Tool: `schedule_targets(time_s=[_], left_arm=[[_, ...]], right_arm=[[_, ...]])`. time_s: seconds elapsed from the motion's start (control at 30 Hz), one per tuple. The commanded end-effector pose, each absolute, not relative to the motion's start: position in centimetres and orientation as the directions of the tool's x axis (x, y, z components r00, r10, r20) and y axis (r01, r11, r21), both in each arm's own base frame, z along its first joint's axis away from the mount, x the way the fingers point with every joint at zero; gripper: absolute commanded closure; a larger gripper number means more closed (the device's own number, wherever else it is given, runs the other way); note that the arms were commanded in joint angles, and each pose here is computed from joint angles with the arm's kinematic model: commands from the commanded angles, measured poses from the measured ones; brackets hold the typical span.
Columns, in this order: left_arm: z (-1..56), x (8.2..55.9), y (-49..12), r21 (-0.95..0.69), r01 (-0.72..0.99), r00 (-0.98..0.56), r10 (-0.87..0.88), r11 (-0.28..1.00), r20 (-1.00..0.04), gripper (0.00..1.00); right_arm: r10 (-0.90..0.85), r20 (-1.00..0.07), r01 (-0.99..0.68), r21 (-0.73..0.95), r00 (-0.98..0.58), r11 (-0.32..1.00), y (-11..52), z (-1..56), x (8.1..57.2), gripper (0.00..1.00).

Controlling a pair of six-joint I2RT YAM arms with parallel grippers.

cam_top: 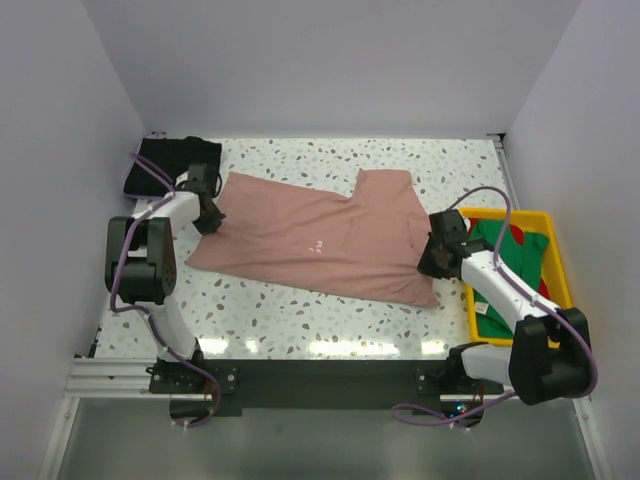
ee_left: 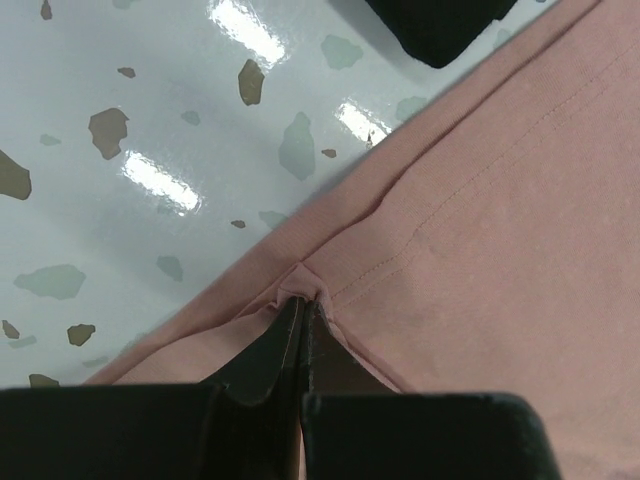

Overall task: Fold and stack the t-shirts
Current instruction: Fold the tshirt

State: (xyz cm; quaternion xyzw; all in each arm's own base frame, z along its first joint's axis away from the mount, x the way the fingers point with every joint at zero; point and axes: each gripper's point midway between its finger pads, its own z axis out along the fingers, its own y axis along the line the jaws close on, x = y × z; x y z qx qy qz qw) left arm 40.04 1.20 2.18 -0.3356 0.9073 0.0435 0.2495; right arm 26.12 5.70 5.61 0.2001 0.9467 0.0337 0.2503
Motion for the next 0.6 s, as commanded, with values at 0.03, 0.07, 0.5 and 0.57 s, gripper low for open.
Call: schedule_targets(time_s=[0.03, 0.07, 0.5, 0.57], left_arm=[[4.5, 41.2, 2.2, -0.132, -0.642, -0.595, -0.600, 0.755, -0.535, 1.00], [4.6, 41.2, 2.6, -0.133, -0.650, -0.588, -0.606, 0.748, -0.536, 1.00], [5.5, 42.0, 4.0, -0.184, -0.654, -0.561, -0.633, 0.734, -0.533, 1.00], [5.9, 42.3, 4.2, -0.198, -0.651, -0.553, -0.636, 0.733, -0.538, 1.00]], right_arm=[[0.387, -0.487, 0.390, 0.101, -0.783, 0.915, 4.0, 6.3, 26.1, 0.98], [0.388, -0.481, 0.390, 0.100, -0.786, 0.915, 4.1, 5.9, 26.0, 0.99], [0.396, -0.417, 0.389, 0.105, -0.818, 0.915, 4.7, 3.3, 25.1, 0.96], [0.394, -0.408, 0.387, 0.102, -0.824, 0.916, 4.7, 2.9, 25.1, 0.96]])
